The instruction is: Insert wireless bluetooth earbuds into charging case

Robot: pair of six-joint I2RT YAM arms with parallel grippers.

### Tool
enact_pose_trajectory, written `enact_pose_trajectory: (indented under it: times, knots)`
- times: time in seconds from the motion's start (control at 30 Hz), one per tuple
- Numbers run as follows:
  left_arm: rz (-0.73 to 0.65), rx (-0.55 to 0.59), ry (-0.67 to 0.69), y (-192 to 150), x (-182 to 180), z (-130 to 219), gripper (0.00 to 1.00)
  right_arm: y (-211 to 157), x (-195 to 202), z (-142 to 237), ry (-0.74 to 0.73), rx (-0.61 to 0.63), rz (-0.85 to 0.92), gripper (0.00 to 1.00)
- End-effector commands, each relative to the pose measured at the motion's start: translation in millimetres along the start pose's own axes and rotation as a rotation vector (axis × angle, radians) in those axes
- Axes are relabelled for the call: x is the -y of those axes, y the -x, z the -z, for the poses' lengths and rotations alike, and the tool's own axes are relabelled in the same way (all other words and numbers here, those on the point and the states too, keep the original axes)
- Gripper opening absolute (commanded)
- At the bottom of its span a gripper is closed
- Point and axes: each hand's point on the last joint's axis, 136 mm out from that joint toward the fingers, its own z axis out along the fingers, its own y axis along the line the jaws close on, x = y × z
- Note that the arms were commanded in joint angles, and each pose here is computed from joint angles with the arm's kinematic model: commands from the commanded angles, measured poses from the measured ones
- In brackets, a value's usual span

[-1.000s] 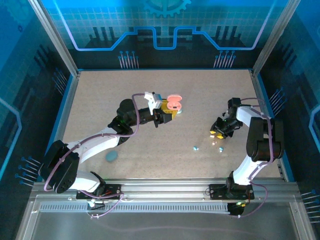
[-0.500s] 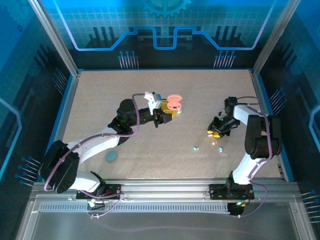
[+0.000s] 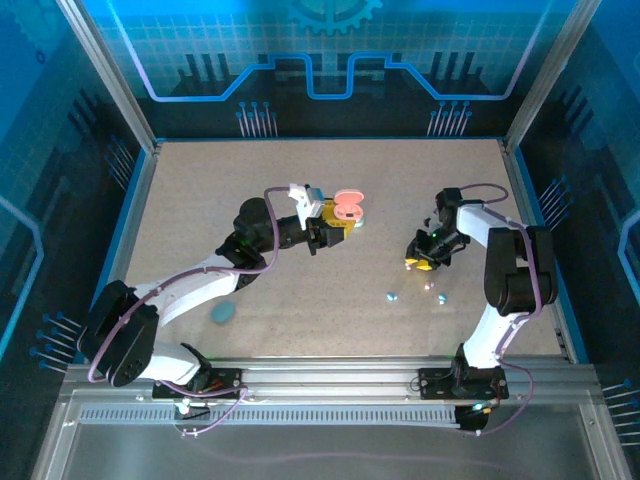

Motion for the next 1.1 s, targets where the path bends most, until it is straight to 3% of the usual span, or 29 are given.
enact_pose_trajectory:
  times: [0.0, 0.4, 1.07]
  knots:
    - [-0.022, 0.035, -0.002, 14.3, 4.5, 5.2, 0.34, -1.2, -0.3, 0.4, -0.047, -0.017, 0.03, 0.33]
    - [-0.027, 0.039, 0.003, 16.6, 5.0, 6.9, 0.35, 3.0, -4.8, -4.6, -0.067, -0.022, -0.014, 0.36]
    - [-0.025, 0.031, -0.006, 17.1, 5.2, 4.7, 0.35, 5.4, -12.8, -11.3, -0.103, -0.042, 0.043, 0.31]
